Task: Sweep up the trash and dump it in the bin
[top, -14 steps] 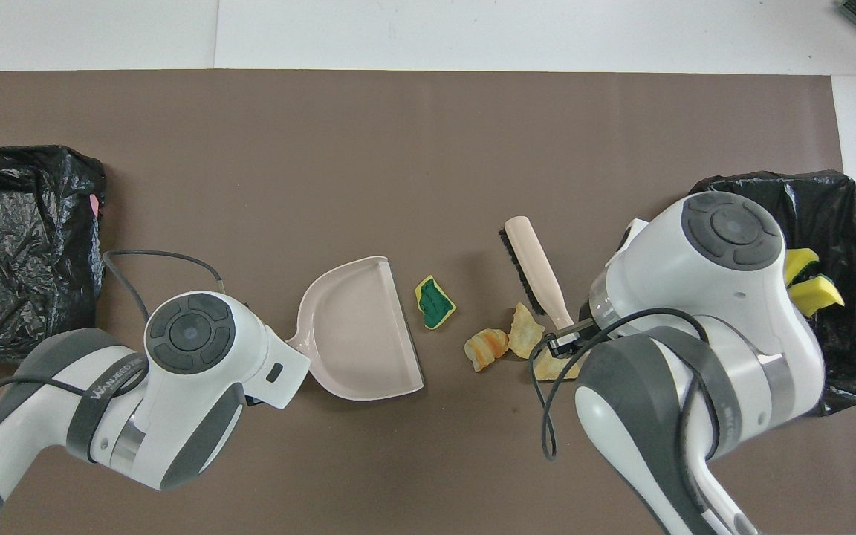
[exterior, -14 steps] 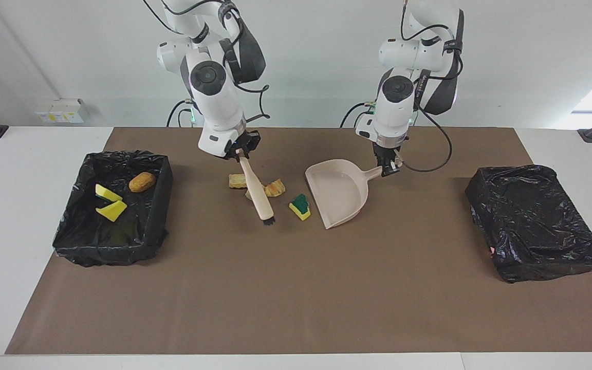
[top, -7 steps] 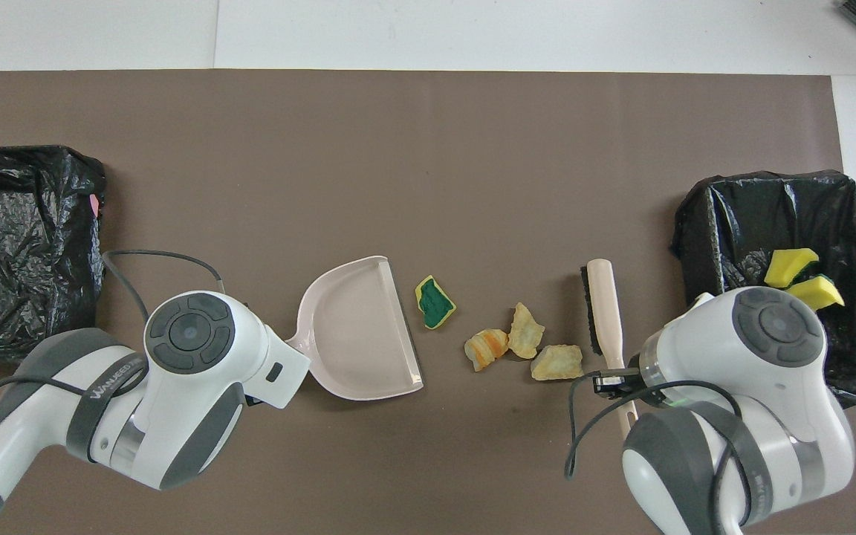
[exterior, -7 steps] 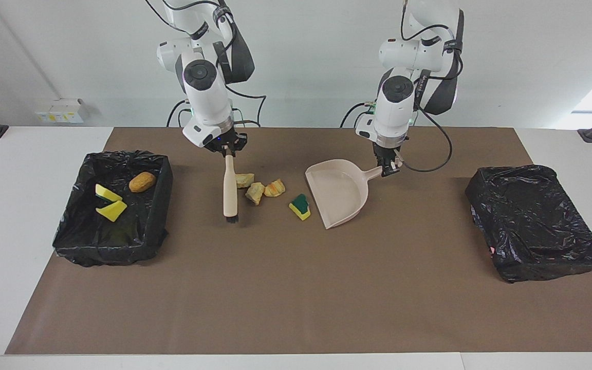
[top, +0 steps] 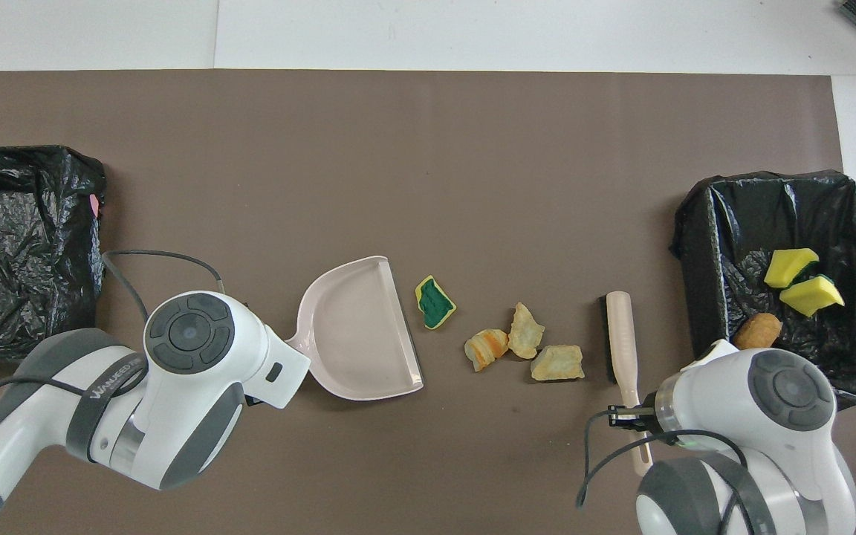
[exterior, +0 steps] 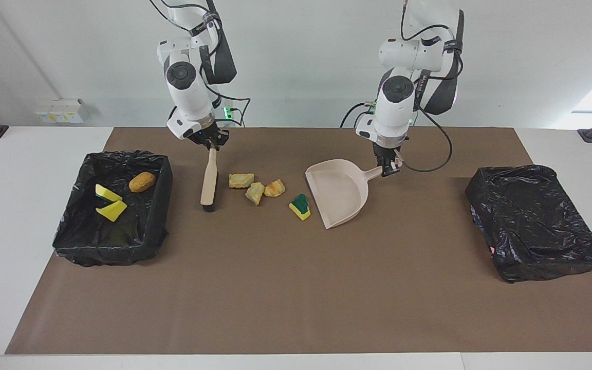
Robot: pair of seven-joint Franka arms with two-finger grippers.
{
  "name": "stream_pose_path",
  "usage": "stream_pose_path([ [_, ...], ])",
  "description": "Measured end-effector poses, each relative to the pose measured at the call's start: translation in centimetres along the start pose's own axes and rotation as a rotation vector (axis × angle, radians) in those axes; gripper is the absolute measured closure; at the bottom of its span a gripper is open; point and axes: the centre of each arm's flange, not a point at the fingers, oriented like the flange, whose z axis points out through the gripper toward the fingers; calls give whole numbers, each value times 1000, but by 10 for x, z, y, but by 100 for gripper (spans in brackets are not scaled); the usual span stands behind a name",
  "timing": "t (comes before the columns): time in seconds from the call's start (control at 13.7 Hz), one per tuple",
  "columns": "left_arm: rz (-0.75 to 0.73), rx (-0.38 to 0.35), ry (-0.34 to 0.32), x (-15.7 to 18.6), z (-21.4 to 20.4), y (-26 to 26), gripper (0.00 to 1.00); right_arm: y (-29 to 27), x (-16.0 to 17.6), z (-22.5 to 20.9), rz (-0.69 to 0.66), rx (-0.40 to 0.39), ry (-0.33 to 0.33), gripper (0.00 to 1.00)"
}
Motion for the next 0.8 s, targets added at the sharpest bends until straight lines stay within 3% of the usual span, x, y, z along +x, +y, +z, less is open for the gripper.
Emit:
stream_pose_path([
  [0.22, 0, 0, 0, 0, 0, 0, 69, -4, 0, 14, 11, 4, 40, 74],
  [0.8, 0, 0, 0, 0, 0, 0, 69, -54, -10, 29, 83, -11, 54, 74],
])
